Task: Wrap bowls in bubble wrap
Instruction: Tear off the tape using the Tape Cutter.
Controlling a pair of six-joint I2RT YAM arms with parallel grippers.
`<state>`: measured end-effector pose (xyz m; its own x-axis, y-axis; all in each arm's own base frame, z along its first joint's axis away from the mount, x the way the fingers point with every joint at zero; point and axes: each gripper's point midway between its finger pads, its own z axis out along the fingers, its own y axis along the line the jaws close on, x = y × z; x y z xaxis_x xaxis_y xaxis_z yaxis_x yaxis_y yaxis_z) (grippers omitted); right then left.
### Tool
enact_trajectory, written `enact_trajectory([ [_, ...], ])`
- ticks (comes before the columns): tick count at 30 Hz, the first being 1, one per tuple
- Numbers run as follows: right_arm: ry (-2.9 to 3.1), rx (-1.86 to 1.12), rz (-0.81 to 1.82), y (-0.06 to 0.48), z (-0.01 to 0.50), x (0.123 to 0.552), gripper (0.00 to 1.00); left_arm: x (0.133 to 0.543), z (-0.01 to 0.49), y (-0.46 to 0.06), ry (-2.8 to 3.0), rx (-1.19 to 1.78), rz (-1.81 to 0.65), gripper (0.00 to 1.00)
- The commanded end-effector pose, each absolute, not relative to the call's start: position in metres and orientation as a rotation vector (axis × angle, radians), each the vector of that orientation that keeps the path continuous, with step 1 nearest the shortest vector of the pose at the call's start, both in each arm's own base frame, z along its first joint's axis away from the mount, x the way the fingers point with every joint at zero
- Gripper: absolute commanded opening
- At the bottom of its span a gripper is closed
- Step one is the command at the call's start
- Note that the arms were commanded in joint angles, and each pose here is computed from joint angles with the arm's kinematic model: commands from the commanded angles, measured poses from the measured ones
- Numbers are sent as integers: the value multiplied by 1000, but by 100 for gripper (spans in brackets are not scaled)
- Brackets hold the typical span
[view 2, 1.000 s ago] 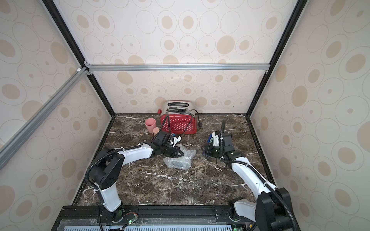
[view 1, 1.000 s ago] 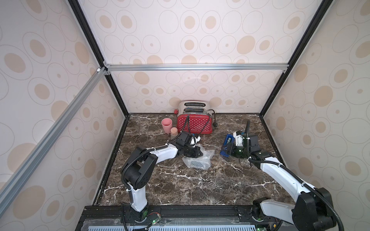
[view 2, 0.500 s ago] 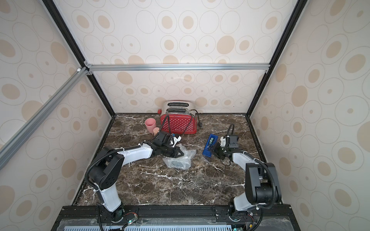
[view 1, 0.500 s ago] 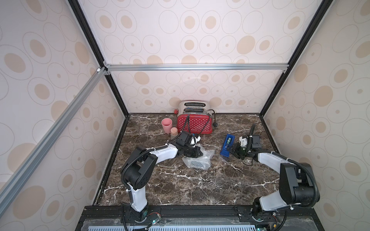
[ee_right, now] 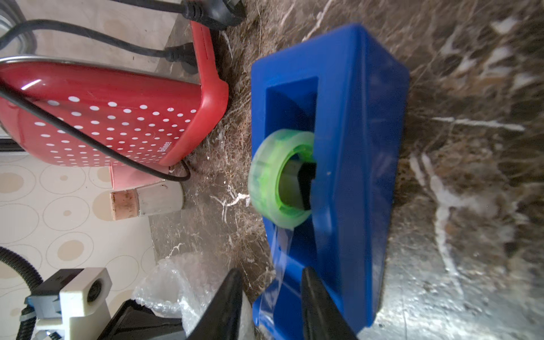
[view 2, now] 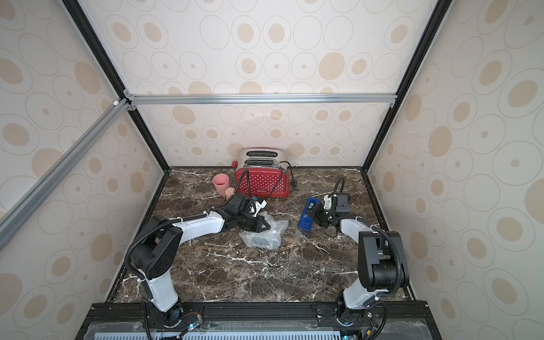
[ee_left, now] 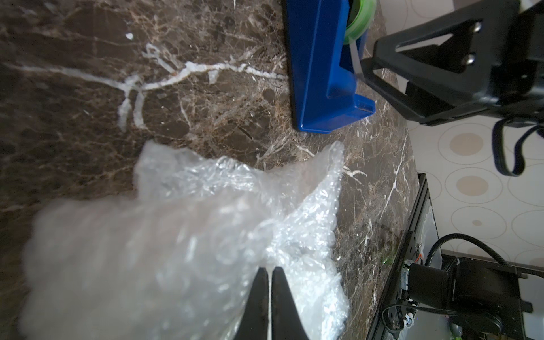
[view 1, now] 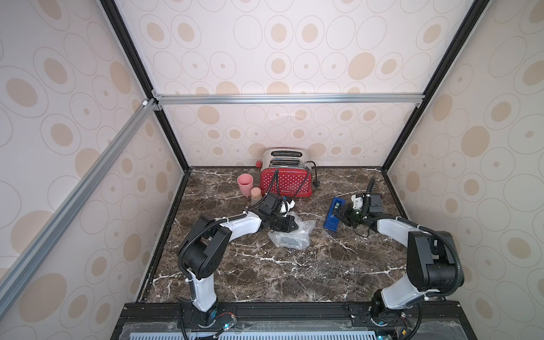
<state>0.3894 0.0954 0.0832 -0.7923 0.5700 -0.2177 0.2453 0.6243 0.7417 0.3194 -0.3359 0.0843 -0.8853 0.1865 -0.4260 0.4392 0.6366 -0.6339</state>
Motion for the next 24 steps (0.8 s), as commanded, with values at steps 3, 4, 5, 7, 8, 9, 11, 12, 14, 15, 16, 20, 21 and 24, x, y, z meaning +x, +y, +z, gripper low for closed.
enact_trajectory([
  [3, 2402, 651, 1073, 103, 85, 399, 35, 316, 92, -336, 2520, 538, -1100, 7],
  [4, 2401, 652, 1080, 103, 84, 400, 34, 316, 91, -336, 2523, 538, -1100, 7],
  [5, 2399, 655, 1086, 104, 84, 401, 32, 316, 91, -336, 2522, 537, -1100, 7],
  [7, 2400, 661, 1099, 105, 81, 401, 29, 316, 91, -336, 2522, 539, -1101, 7],
  [8, 2400, 664, 1107, 105, 81, 402, 27, 316, 90, -336, 2523, 540, -1100, 7],
  [9, 2402, 665, 1119, 107, 80, 401, 26, 316, 90, -336, 2523, 540, -1101, 7],
  [11, 2400, 662, 1123, 107, 80, 401, 24, 316, 90, -336, 2523, 540, -1101, 7],
  [12, 2400, 663, 1123, 107, 81, 401, 21, 316, 90, -336, 2524, 540, -1101, 7],
  [14, 2399, 663, 1122, 107, 82, 400, 19, 316, 90, -337, 2524, 544, -1102, 7],
  [15, 2399, 664, 1123, 107, 82, 400, 17, 316, 89, -337, 2526, 545, -1102, 6],
  [16, 2397, 661, 1131, 108, 83, 400, 14, 316, 89, -337, 2526, 543, -1102, 6],
  [20, 2384, 660, 1151, 109, 86, 401, 3, 315, 89, -337, 2525, 545, -1101, 6],
  [21, 2379, 660, 1158, 110, 88, 401, 0, 316, 89, -337, 2526, 544, -1102, 6],
  [24, 2359, 649, 1178, 111, 97, 401, 0, 315, 88, -336, 2527, 544, -1099, 6],
])
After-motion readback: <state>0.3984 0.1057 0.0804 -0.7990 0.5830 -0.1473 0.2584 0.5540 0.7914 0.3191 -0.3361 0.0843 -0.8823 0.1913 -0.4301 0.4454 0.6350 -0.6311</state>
